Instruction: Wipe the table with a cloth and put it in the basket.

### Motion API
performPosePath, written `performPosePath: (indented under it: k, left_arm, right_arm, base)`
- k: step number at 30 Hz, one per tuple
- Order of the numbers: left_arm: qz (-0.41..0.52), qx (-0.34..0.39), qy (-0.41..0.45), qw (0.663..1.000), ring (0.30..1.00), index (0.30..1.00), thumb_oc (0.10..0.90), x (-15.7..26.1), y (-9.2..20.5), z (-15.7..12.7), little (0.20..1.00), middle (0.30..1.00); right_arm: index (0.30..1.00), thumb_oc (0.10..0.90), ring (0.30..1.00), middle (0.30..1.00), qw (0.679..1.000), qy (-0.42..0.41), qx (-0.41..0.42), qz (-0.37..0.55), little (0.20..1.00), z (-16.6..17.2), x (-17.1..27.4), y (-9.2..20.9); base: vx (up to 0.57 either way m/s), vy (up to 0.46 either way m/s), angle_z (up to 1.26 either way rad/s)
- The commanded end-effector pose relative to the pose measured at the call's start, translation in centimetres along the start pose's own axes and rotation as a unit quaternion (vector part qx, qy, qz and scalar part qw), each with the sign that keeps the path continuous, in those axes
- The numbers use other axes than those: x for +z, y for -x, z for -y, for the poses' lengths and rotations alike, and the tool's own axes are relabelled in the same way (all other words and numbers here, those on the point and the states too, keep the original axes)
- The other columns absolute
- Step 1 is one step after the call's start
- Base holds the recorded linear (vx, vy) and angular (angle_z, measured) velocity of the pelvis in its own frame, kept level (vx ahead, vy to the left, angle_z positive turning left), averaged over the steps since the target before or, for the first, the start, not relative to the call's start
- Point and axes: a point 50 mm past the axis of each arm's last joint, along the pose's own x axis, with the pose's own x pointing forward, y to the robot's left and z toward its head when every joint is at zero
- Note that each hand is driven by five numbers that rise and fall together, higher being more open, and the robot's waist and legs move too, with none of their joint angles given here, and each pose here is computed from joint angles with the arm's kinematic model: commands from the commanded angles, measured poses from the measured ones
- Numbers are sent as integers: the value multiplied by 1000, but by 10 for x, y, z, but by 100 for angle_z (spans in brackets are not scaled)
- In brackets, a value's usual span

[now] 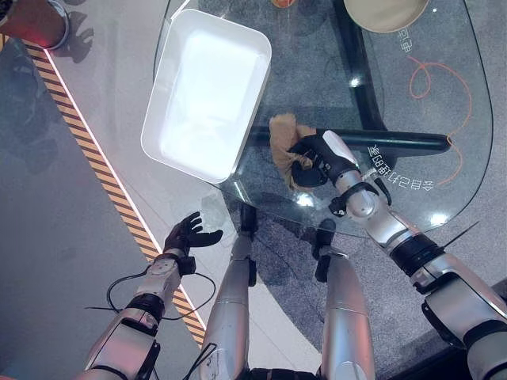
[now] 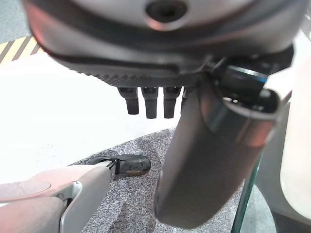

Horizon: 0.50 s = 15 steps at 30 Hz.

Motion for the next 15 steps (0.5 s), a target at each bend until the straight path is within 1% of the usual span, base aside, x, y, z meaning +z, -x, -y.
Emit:
performPosePath:
  k: [1, 6, 12, 15]
  left_arm:
    - [-3, 37, 11, 999, 900, 900, 800, -10, 4, -13, 900, 900]
    - [-4, 39, 26, 999, 900, 900, 800, -9, 4, -16, 900, 900]
    - [-2, 46, 45, 998, 900, 900, 800, -9, 4, -18, 900, 900]
    - [4, 59, 75, 995, 900, 900, 800, -8, 5, -20, 900, 900]
  right_arm:
    - [300, 100, 300, 300, 994, -15, 34, 102, 200, -9, 42, 3]
    - [300, 100, 300, 300, 994, -16, 41, 103, 200, -12, 41, 6]
    - [300, 100, 300, 300, 996, -18, 14, 90, 200, -8, 35, 6]
    - [300, 100, 300, 300, 996, -22, -5, 88, 200, -4, 33, 5]
  base:
    - [0, 0, 0]
    - [0, 0, 0]
    - [0, 0, 0]
    - [0, 0, 0]
